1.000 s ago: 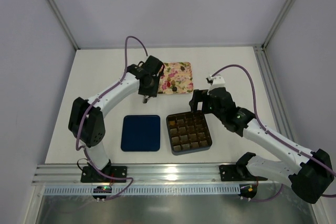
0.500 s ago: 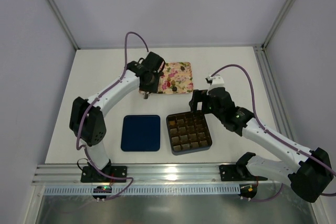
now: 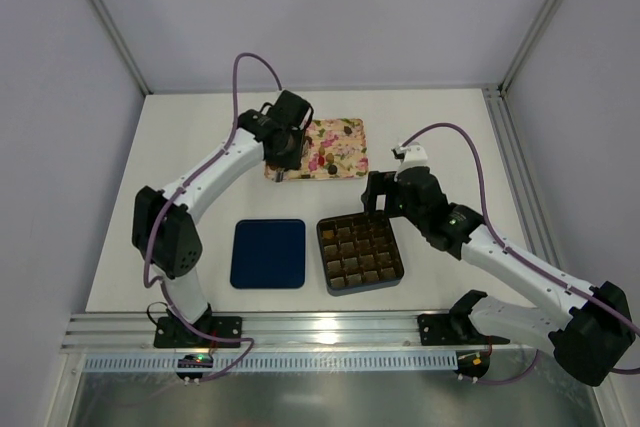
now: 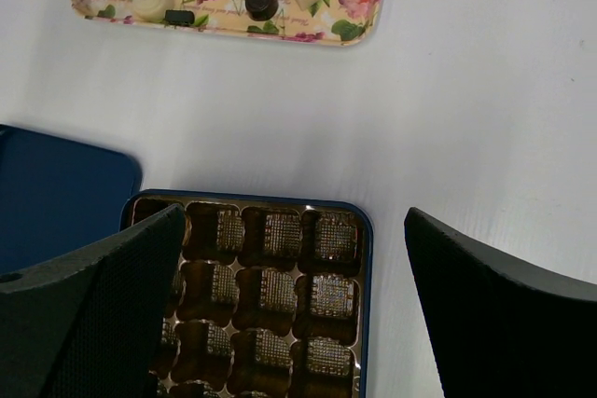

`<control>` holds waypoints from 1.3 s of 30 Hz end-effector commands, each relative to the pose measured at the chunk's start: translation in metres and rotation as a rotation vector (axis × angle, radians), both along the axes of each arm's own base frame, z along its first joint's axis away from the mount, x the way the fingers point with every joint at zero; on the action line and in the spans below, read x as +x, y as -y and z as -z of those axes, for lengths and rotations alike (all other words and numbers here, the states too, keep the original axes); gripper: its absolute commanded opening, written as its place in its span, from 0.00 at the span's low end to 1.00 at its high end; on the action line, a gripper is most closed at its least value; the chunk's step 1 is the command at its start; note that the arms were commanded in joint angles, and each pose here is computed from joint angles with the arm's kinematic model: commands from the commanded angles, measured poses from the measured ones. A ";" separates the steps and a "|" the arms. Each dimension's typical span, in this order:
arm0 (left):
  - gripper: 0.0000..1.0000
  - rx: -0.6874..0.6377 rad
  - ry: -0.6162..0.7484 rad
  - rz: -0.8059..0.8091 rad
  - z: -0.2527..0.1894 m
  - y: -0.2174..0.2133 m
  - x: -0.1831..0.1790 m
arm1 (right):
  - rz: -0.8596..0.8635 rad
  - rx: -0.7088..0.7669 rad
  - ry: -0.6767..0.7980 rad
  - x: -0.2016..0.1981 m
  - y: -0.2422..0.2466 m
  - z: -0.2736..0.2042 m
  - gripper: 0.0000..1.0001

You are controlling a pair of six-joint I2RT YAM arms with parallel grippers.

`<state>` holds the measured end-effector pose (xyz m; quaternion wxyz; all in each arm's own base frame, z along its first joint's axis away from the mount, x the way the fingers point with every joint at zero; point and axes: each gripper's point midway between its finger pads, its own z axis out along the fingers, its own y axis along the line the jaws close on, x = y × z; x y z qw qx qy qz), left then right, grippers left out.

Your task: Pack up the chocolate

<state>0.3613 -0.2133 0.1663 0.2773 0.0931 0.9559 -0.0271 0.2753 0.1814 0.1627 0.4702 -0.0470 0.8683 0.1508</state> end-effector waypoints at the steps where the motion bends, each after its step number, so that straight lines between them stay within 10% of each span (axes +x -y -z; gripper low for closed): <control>1: 0.33 -0.065 0.017 0.023 -0.024 0.005 -0.013 | 0.024 0.011 0.065 0.010 0.003 -0.023 1.00; 39: 0.33 -0.203 -0.004 0.214 -0.033 0.083 -0.200 | 0.175 0.009 0.109 0.004 0.056 -0.036 1.00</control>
